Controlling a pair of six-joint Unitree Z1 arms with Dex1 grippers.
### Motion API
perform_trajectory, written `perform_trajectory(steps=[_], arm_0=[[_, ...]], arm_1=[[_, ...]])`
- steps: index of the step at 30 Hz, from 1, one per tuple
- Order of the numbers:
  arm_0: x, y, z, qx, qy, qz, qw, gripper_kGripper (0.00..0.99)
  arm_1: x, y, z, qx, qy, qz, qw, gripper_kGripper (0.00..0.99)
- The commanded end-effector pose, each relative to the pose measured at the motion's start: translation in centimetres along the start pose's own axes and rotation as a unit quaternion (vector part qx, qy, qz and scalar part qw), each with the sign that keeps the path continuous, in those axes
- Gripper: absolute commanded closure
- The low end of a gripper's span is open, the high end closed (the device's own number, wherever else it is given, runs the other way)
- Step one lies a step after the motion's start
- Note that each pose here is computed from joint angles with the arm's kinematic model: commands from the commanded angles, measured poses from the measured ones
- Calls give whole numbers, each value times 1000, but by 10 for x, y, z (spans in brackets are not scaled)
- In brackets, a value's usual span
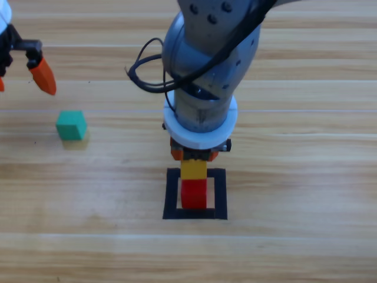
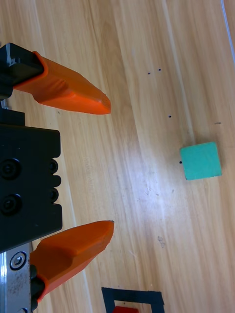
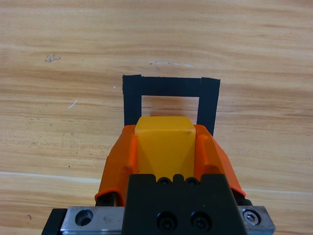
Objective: Stack the blocks in the rectangular block: red at the bottom, yellow in the middle, green on top
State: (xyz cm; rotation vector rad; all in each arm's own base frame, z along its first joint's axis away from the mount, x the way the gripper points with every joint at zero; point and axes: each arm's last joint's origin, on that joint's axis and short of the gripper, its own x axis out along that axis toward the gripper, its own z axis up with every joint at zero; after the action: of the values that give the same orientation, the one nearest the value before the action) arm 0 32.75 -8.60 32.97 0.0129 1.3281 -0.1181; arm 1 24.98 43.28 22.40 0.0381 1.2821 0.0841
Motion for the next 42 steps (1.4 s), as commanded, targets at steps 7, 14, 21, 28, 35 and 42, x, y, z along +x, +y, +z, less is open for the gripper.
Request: perform_trajectory(steps=[7,14,21,28,35,42], arm_0=[[41,3,13,-2,41,2,999,68],[42,3,12,-2,42,-2,999,68],[40,3,9,-3,42,-3,999,68],[39,2,8,0,42,-7,999,68],[36,2,5,3,41,-10,999,68],[33,1,2,5,40,-15,999,67]], arm_1=[[39,11,-17,-14,19,-27,999,975],[42,11,-18,-15,26,-28,999,975],[43,12,-22,-18,27,-30,999,975],[44,13,-25,-19,28,-31,999,975],[46,13,-26,-19,29,-34,999,975],[49,11,-27,-19,31,-40,999,975]])
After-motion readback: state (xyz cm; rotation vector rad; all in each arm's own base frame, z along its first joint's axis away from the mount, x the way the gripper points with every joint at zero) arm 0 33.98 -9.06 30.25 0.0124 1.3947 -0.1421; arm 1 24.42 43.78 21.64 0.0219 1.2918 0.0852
